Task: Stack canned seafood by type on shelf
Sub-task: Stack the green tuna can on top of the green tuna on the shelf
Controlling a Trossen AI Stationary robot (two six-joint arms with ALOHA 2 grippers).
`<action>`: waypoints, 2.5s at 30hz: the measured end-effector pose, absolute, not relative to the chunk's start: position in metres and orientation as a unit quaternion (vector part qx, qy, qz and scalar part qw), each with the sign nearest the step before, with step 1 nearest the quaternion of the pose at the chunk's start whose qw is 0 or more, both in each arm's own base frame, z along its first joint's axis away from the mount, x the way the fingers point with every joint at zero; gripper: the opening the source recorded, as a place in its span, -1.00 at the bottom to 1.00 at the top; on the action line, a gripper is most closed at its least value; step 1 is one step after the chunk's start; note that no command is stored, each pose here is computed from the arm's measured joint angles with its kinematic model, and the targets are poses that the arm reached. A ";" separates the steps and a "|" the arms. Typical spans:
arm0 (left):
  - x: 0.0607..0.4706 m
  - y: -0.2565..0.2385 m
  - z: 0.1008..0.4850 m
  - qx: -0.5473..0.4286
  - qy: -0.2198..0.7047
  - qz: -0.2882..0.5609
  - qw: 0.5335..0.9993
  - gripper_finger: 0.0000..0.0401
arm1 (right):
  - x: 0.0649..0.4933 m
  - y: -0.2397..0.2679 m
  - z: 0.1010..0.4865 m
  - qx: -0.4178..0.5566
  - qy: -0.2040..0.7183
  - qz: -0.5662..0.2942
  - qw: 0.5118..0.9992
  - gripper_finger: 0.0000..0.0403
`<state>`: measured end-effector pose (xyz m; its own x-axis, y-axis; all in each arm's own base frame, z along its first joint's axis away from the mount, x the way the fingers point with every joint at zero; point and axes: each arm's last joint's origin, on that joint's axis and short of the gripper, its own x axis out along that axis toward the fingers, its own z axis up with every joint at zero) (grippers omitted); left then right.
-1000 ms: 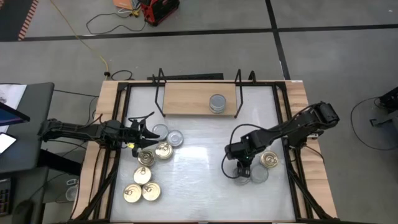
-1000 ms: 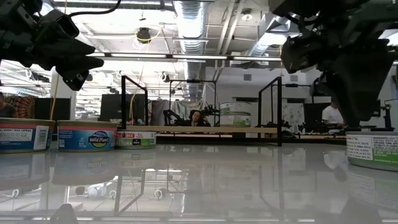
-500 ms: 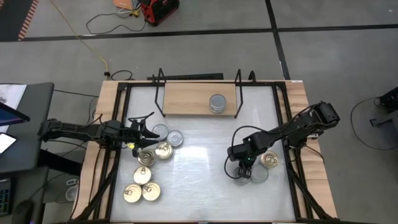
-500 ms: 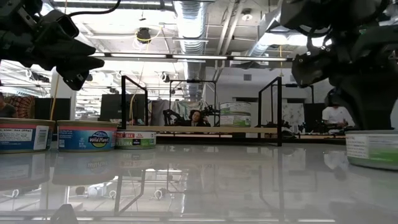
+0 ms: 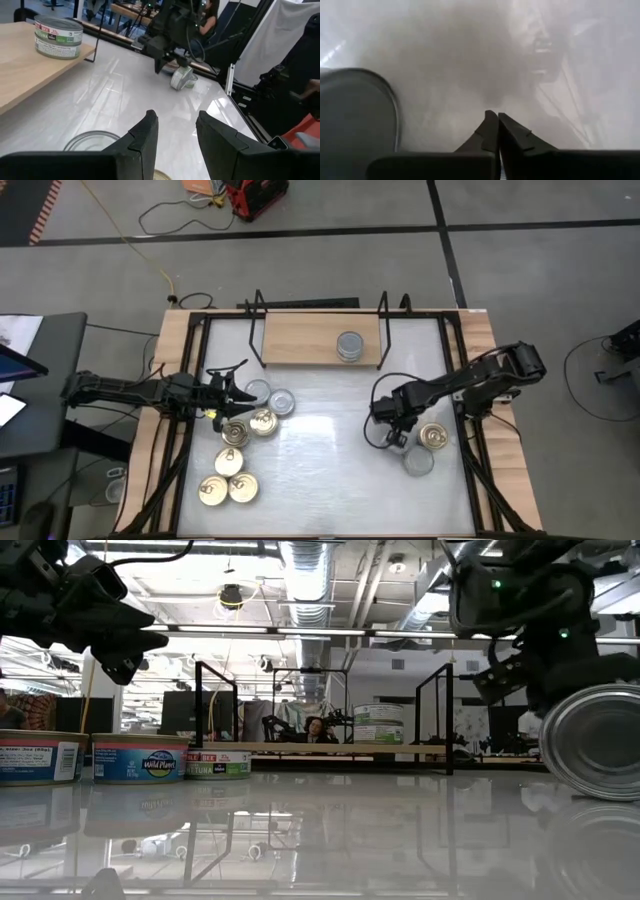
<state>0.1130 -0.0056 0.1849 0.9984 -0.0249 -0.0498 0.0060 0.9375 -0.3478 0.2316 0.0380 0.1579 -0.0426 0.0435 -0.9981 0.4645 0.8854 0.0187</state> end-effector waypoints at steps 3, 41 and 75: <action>0.113 -0.005 0.185 -0.176 0.025 -0.006 0.984 -0.37 | 0.231 0.036 0.176 0.165 0.696 -0.163 0.679 -0.83; 0.113 -0.005 0.185 -0.174 0.024 -0.005 0.984 -0.37 | 0.262 0.133 0.214 0.111 0.702 -0.174 0.682 0.53; 0.113 -0.005 0.187 -0.165 0.016 -0.004 0.986 -0.37 | 0.315 0.084 0.217 -0.421 0.440 -0.310 0.730 -0.16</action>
<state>0.1131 -0.0052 0.1868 0.9994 -0.0141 -0.0304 0.0035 0.9457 -0.3250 0.3149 0.0836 0.2169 0.4204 -0.8232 -0.3815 0.0812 0.4529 -0.8879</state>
